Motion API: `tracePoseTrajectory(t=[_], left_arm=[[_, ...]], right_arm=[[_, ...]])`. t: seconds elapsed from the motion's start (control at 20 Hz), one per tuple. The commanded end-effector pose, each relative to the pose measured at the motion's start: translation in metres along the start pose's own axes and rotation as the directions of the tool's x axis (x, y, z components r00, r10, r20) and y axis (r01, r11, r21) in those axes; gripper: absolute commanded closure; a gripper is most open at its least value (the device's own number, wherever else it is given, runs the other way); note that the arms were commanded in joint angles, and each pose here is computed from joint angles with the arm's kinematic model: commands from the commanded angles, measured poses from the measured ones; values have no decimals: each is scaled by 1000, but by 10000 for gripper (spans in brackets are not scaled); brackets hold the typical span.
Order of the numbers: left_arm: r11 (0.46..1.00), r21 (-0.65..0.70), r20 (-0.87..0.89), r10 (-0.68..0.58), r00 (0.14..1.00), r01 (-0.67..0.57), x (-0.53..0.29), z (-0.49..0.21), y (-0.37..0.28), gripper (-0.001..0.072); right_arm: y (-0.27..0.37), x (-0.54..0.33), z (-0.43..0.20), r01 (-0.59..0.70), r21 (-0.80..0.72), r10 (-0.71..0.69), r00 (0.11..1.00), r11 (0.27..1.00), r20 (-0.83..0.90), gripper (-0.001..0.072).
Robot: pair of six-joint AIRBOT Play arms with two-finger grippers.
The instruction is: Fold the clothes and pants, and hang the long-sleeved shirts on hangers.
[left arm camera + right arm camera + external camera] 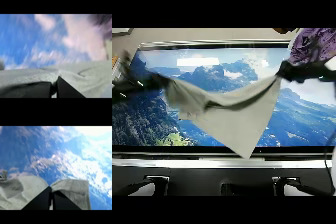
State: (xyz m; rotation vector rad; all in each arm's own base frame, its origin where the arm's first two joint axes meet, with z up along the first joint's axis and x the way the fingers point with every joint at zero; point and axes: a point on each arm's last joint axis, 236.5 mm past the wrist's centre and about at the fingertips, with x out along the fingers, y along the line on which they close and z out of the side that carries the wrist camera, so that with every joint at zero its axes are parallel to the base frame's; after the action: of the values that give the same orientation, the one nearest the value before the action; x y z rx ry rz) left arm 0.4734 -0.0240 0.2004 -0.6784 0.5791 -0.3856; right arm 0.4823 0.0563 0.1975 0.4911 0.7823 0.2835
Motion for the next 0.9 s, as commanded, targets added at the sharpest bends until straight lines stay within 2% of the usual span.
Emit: tracePoseTrajectory(t=[0.0, 0.2, 0.35, 0.5, 0.6, 0.7, 0.85], left_arm=[[976, 213, 272, -97, 957, 39, -103, 95, -117, 690], [940, 328, 480, -78, 874, -96, -207, 118, -195, 690], [931, 269, 594, 42, 803, -248, -262, 106, -206, 690], [894, 167, 704, 187, 685, -415, -315, 98, -197, 690], [869, 139, 736, 229, 637, -474, -332, 98, -193, 690], [868, 137, 714, 248, 655, -478, -323, 99, -184, 690], [865, 179, 555, 305, 774, -469, -266, 100, -141, 690]], right_arm=[[75, -122, 48, -18, -170, 74, 940, 985, 333, 679], [131, -251, 18, 58, -303, 110, 854, 951, 509, 679], [146, -320, -6, 111, -291, 99, 777, 950, 621, 679], [143, -369, -17, 133, -203, 57, 690, 970, 722, 679], [143, -380, -16, 119, -170, 50, 658, 978, 752, 678], [137, -368, -9, 90, -129, 34, 679, 988, 733, 678], [103, -297, 3, 90, -25, -59, 808, 996, 586, 678]])
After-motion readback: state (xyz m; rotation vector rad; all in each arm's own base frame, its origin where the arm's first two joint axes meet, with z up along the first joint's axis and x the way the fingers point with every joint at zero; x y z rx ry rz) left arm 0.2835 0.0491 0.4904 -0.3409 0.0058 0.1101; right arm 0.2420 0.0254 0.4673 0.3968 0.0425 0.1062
